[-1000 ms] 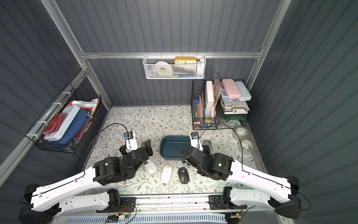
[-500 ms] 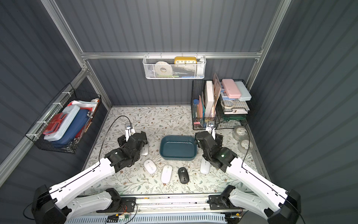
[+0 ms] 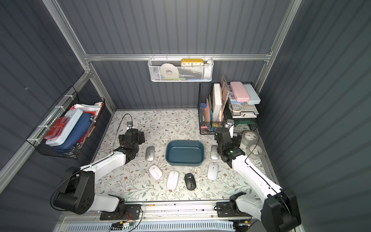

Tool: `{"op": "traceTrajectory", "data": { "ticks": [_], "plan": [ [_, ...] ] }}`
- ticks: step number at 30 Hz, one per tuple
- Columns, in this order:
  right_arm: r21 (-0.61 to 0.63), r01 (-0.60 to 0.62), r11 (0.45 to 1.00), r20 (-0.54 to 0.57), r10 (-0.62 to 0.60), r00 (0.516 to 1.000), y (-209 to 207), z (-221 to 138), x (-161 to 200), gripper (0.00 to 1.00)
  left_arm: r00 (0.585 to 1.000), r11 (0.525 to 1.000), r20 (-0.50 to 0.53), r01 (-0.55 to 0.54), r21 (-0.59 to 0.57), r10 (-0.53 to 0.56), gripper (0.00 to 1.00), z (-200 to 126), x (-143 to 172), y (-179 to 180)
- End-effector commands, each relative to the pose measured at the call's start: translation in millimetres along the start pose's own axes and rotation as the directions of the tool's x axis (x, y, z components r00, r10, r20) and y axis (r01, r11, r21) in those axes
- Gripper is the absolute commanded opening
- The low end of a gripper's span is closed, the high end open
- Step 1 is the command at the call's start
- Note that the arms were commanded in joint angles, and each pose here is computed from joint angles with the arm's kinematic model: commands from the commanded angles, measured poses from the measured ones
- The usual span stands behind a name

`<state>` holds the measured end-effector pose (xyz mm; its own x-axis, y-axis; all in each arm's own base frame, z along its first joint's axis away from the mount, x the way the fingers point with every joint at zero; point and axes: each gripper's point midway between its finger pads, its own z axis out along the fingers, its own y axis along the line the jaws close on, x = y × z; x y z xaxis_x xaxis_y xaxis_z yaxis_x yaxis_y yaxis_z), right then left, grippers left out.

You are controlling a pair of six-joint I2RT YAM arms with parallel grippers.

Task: Take out the mouse from the storage box
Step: Reset both arms

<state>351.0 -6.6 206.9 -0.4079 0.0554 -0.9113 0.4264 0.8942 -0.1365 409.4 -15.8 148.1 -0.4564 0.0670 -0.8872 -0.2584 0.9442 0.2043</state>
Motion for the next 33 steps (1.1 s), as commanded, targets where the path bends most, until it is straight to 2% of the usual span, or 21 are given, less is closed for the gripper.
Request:
{"op": "traceTrajectory", "data": {
  "ticks": [1,4,7,11,13,18,19,23,28,30,31,33],
  "plan": [
    [0.060,-0.026,0.998,0.048,0.024,0.999,-17.8,13.0,2.8,0.99,0.996,0.998,0.075,-0.045,0.040,0.042,0.99,8.3,2.7,0.8],
    [0.090,-0.048,0.995,0.061,0.042,0.997,-30.4,24.5,15.6,0.99,0.998,0.998,0.061,-0.037,0.053,0.034,0.99,18.4,17.5,5.2],
    [0.104,-0.049,0.993,0.080,0.041,0.996,-34.2,32.6,24.6,0.99,0.996,0.997,0.093,0.000,0.080,-0.008,0.99,23.8,27.2,6.9],
    [0.085,-0.044,0.995,0.114,0.035,0.993,-27.5,44.1,35.7,0.99,0.994,0.984,0.103,0.007,0.176,-0.025,0.99,27.3,35.6,-4.1],
    [0.073,-0.038,0.997,0.140,0.028,0.990,-23.8,47.8,39.7,0.99,0.983,0.970,0.176,0.013,0.244,-0.058,0.99,21.4,32.5,-11.1],
    [0.013,-0.022,1.000,0.202,0.019,0.979,-12.2,51.0,43.2,0.99,0.975,0.964,0.210,0.013,0.267,-0.072,0.99,27.6,46.6,-12.9],
    [0.003,-0.019,1.000,0.207,0.018,0.978,-10.8,50.3,42.6,0.99,0.984,0.960,0.168,0.015,0.278,-0.064,0.99,30.1,50.6,-15.8],
    [-0.053,-0.033,0.998,0.234,0.044,0.971,-7.9,56.8,44.7,0.99,0.987,0.966,0.135,0.054,0.254,-0.091,0.99,38.4,51.6,-8.3],
    [-0.123,-0.040,0.992,0.237,0.068,0.969,-1.2,72.9,50.0,0.99,0.987,0.966,0.135,0.056,0.254,-0.092,0.99,38.9,51.6,-7.3],
    [-0.150,-0.040,0.988,0.209,0.072,0.975,1.0,73.7,54.0,0.99,0.986,0.966,0.137,0.056,0.253,-0.093,0.99,38.7,51.2,-7.0],
    [-0.172,-0.037,0.984,0.159,0.064,0.985,3.6,77.5,63.2,0.99,0.987,0.965,0.135,0.055,0.255,-0.092,0.99,38.8,51.6,-7.4],
    [-0.158,-0.053,0.986,0.190,0.083,0.978,0.9,85.6,62.2,0.99,0.986,0.965,0.135,0.056,0.255,-0.092,0.99,38.8,51.5,-7.5]
  ]
}}
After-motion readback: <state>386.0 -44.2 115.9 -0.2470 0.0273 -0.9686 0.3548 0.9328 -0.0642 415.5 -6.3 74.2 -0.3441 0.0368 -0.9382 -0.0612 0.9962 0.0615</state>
